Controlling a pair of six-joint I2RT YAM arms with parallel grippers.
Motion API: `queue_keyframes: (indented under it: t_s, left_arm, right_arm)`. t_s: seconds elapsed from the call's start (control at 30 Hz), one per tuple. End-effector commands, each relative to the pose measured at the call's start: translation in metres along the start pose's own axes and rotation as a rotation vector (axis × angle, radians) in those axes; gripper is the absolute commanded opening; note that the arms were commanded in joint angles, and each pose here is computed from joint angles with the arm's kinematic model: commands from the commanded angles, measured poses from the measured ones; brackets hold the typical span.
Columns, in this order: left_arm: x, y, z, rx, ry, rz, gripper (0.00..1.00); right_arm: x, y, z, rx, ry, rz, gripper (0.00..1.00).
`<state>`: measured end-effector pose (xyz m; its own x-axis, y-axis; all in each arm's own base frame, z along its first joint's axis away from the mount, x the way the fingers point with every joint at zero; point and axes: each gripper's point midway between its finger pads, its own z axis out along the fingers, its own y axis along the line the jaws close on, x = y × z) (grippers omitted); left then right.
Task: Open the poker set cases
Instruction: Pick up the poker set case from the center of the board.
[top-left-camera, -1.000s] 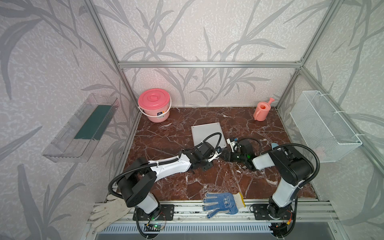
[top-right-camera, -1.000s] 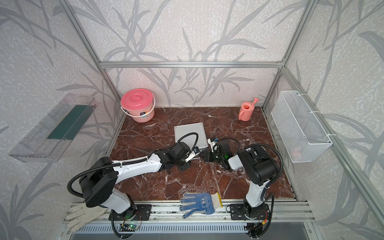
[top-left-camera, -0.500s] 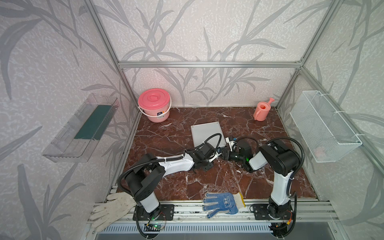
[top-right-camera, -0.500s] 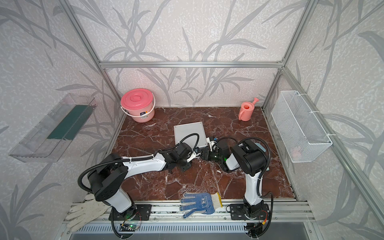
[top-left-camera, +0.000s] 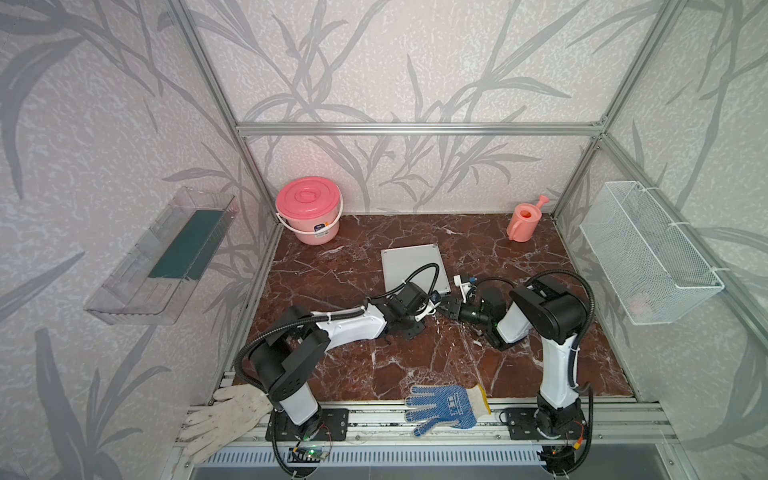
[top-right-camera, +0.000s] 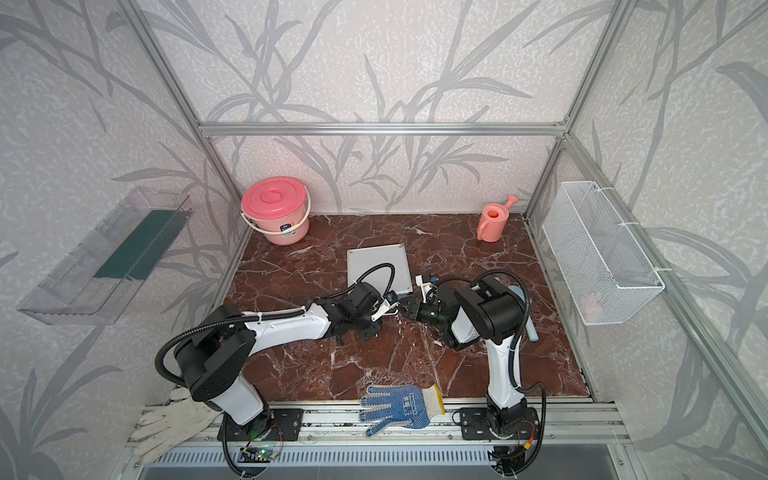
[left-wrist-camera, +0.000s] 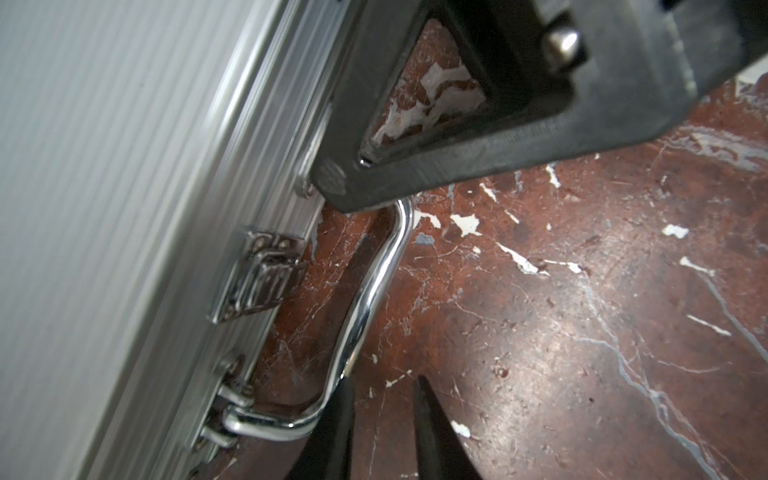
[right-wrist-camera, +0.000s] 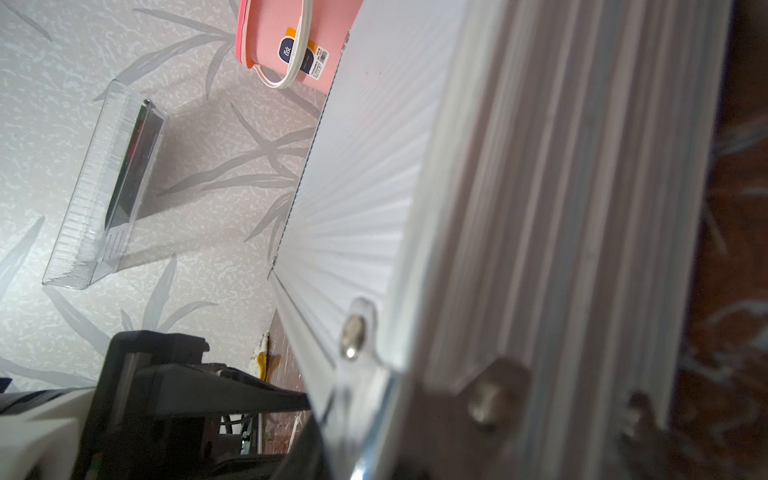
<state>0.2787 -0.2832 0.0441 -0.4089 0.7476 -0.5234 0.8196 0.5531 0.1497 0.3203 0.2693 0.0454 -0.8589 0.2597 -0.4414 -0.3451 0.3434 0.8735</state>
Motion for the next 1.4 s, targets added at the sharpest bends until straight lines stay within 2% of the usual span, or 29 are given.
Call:
queue_keyframes:
  t_s: [0.0, 0.17, 0.7, 0.93, 1.07, 1.27, 1.37]
  left_arm:
    - [-0.003, 0.004, 0.001, 0.016, 0.009, 0.024, 0.28]
    - [0.001, 0.008, 0.009, 0.022, 0.031, 0.036, 0.28]
    - [0.007, 0.027, 0.04, -0.076, 0.102, 0.147, 0.3]
    - [0.016, 0.019, 0.05, -0.039, 0.128, 0.131, 0.28]
    - [0.018, 0.018, 0.049, -0.027, 0.136, 0.12, 0.2]
    - [0.018, 0.017, 0.048, -0.01, 0.142, 0.106, 0.0]
    - [0.014, 0.019, 0.044, 0.001, 0.128, 0.079, 0.0]
  right_arm:
    - [0.021, -0.011, 0.001, 0.005, 0.061, 0.041, 0.33]
    - [0.016, -0.011, 0.003, -0.007, 0.042, 0.06, 0.29]
    - [0.005, -0.001, 0.006, -0.031, 0.026, 0.071, 0.26]
    - [0.003, 0.0, 0.006, -0.031, 0.02, 0.082, 0.25]
    - [0.001, 0.0, 0.006, -0.031, 0.014, 0.086, 0.24]
    - [-0.004, 0.001, 0.003, -0.03, 0.0, 0.092, 0.23]
    - [-0.006, 0.0, -0.002, -0.025, -0.008, 0.094, 0.26]
